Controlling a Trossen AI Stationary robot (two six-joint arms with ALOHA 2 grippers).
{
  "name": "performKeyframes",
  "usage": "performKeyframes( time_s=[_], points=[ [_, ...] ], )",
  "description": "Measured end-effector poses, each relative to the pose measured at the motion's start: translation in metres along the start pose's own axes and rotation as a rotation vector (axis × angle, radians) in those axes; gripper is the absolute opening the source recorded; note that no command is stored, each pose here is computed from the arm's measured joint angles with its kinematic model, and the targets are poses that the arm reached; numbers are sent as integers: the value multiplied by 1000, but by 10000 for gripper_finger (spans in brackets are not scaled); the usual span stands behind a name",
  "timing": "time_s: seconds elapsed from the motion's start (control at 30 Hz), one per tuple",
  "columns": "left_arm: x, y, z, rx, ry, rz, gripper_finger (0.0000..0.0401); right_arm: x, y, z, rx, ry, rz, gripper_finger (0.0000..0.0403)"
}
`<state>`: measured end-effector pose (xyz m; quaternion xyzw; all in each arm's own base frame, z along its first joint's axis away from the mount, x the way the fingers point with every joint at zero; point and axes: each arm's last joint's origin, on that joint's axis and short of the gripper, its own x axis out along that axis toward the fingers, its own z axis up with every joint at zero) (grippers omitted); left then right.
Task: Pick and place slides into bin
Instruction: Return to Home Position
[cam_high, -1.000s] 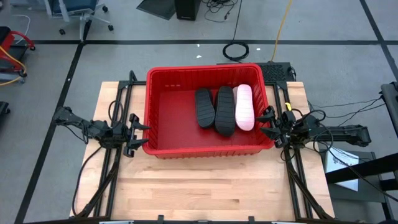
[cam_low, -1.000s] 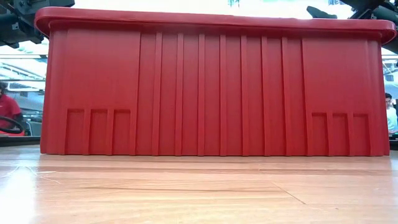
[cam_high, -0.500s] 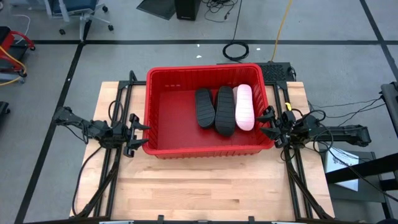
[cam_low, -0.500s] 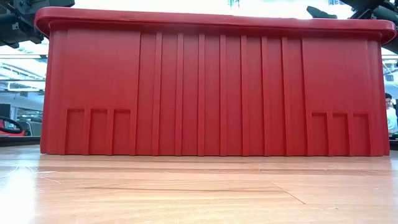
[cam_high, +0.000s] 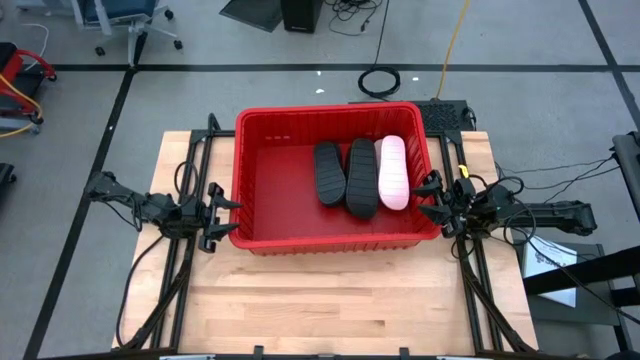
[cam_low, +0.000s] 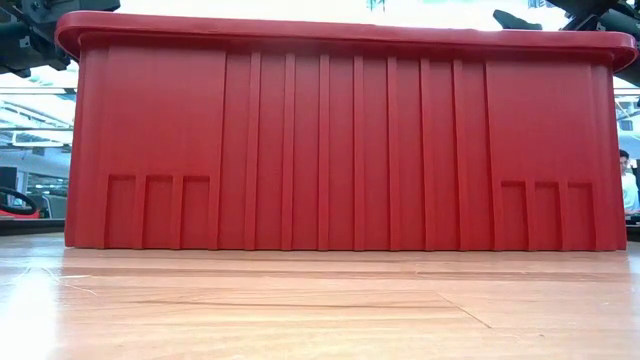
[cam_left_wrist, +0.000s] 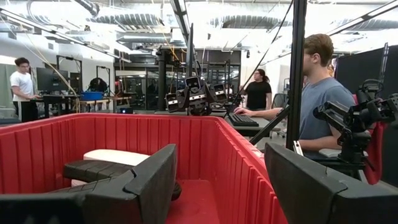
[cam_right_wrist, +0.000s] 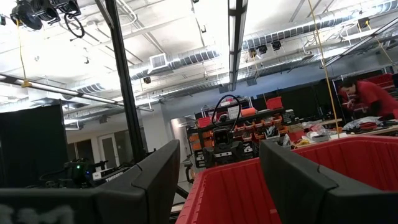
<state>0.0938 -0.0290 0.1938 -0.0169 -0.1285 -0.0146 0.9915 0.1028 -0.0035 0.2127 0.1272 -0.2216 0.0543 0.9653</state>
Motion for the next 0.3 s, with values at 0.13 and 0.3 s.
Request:
performKeyframes(
  time_s=[0.13,0.3],
  points=[
    [0,0,0,-1,0,0,250,0,0,0,0,0,0,210],
    [0,0,0,-2,0,0,250,0,0,0,0,0,0,210]
  ],
)
